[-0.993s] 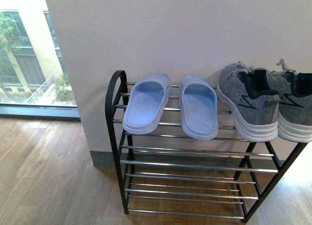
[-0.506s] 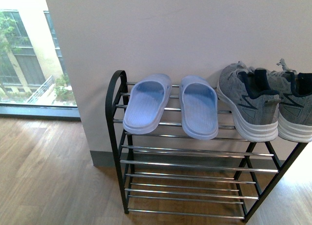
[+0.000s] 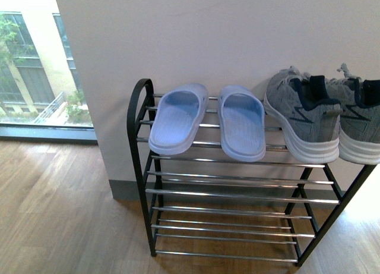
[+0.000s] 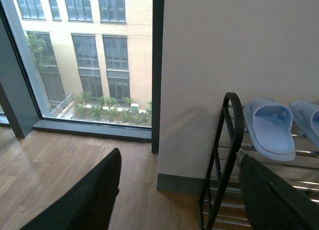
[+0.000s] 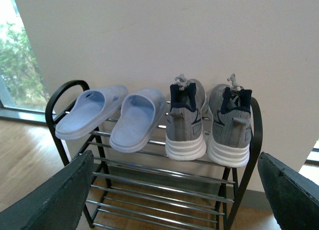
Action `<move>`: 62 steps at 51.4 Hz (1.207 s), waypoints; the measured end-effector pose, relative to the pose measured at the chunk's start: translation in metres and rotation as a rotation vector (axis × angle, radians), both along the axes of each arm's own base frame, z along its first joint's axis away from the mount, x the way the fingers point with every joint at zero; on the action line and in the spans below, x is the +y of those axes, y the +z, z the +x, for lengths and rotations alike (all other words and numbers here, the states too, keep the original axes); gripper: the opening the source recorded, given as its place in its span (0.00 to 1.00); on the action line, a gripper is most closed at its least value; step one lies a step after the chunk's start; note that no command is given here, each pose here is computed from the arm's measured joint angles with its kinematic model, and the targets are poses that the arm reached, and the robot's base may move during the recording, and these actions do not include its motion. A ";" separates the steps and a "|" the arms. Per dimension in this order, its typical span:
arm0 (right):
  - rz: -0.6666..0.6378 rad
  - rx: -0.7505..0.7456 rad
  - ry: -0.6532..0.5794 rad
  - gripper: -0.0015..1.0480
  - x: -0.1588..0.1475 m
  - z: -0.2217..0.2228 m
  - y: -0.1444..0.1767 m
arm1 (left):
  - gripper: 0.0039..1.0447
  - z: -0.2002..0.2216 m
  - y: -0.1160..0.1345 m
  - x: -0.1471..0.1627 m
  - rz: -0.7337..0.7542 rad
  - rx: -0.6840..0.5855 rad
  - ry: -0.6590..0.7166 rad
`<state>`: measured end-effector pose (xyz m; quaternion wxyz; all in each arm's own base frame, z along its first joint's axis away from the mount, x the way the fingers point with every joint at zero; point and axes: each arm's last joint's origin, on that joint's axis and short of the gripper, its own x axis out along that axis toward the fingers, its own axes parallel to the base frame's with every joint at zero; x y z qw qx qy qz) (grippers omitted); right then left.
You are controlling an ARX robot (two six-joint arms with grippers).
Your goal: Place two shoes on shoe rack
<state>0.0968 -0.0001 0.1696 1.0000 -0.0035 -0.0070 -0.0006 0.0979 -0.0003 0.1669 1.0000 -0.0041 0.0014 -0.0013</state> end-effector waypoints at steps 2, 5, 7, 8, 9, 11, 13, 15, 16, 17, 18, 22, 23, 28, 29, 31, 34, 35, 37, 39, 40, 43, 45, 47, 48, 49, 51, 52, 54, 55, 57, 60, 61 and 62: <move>0.000 0.000 0.000 0.91 0.000 0.000 0.000 | 0.75 0.000 0.000 0.000 0.000 0.000 0.000; 0.000 0.000 0.000 0.91 0.000 0.000 0.000 | 0.89 0.000 0.000 0.000 0.000 0.000 0.000; 0.000 0.000 0.000 0.91 0.000 0.000 0.000 | 0.93 0.000 0.000 0.000 0.003 0.000 0.000; 0.000 0.000 0.000 0.91 0.000 0.000 0.000 | 0.92 0.000 0.000 0.000 0.002 0.000 0.000; 0.000 0.000 0.000 0.91 0.000 0.000 0.000 | 0.91 0.000 0.000 0.000 0.002 0.000 0.000; 0.000 0.000 0.000 0.91 0.000 0.000 0.000 | 0.91 0.000 0.000 0.000 0.003 0.000 0.000; 0.000 0.000 0.000 0.91 0.000 0.000 0.000 | 0.91 0.000 0.000 0.000 0.003 0.000 0.000; 0.000 0.000 0.000 0.91 0.000 0.000 0.000 | 0.91 0.000 0.000 0.000 0.003 0.000 0.000; 0.000 0.000 0.000 0.91 0.000 0.000 0.000 | 0.91 0.000 0.000 0.000 0.003 0.000 0.000; 0.000 0.000 0.000 0.91 0.000 0.000 0.000 | 0.91 0.000 0.000 0.000 0.003 0.000 0.000; 0.000 0.000 0.000 0.91 0.000 0.000 0.000 | 0.91 0.000 0.000 0.000 0.003 0.000 0.000; 0.000 0.000 0.000 0.91 0.000 0.000 0.000 | 0.91 0.000 0.000 0.000 0.004 0.000 0.000; 0.000 0.000 0.000 0.91 0.000 0.000 0.000 | 0.91 0.000 0.000 0.000 0.003 0.000 0.000; 0.000 0.000 0.000 0.91 0.000 0.000 0.000 | 0.91 0.000 0.000 0.000 0.004 0.000 0.000; 0.000 0.000 0.000 0.91 0.000 0.000 0.000 | 0.91 0.000 0.000 0.000 0.003 0.000 0.000; 0.000 0.000 0.000 0.91 0.000 0.000 0.000 | 0.91 0.000 0.000 0.000 0.004 0.000 0.000; 0.000 0.000 -0.001 0.91 0.000 0.000 0.000 | 0.91 0.000 0.000 0.000 0.004 0.000 0.000; 0.000 0.000 -0.001 0.91 0.000 0.000 0.000 | 0.91 0.000 0.000 0.000 0.004 0.000 0.000; 0.000 0.000 0.000 0.91 0.000 0.000 0.000 | 0.91 0.000 0.000 0.000 0.004 0.000 0.000; 0.000 0.000 0.000 0.91 0.000 0.000 0.000 | 0.91 0.000 0.000 0.000 0.004 0.000 0.000; 0.000 0.000 0.000 0.91 0.000 0.000 0.000 | 0.91 0.000 0.000 0.000 0.004 0.000 0.000; 0.000 0.000 0.000 0.91 0.000 0.000 0.000 | 0.91 0.000 0.000 0.000 0.004 0.000 0.000; 0.000 0.000 0.000 0.91 0.000 0.000 0.000 | 0.91 0.000 0.000 0.000 0.004 0.000 0.000; 0.000 0.000 0.000 0.91 0.000 0.000 0.000 | 0.91 0.000 0.000 0.000 0.004 0.000 0.000; 0.000 0.000 0.000 0.91 0.000 0.000 0.000 | 0.91 0.000 0.000 0.000 0.004 0.000 0.000; 0.000 0.000 0.000 0.91 0.000 0.000 0.000 | 0.91 0.000 0.000 0.000 0.004 0.000 0.000; 0.000 0.000 0.000 0.91 0.000 0.000 0.000 | 0.91 0.000 0.000 0.000 0.004 0.000 0.000; 0.000 0.000 0.000 0.91 0.000 0.000 0.000 | 0.91 0.000 0.000 0.000 0.004 0.000 0.000; 0.000 0.000 0.000 0.91 0.000 0.000 0.000 | 0.91 0.000 0.000 0.000 0.004 0.000 0.000; 0.000 0.000 0.000 0.91 0.000 0.000 0.000 | 0.91 0.000 0.000 0.000 0.004 0.000 0.000; 0.000 0.000 0.000 0.91 0.000 0.000 0.000 | 0.91 0.000 0.000 0.000 0.004 0.000 0.000; 0.000 0.000 0.000 0.91 0.000 0.000 0.000 | 0.91 0.000 0.000 0.000 0.004 0.000 0.000; 0.000 0.000 0.000 0.91 0.000 0.000 0.000 | 0.91 0.000 0.000 0.000 0.004 0.000 0.000; 0.000 0.000 0.000 0.91 0.000 0.000 0.000 | 0.91 0.000 0.000 0.000 0.004 0.000 0.000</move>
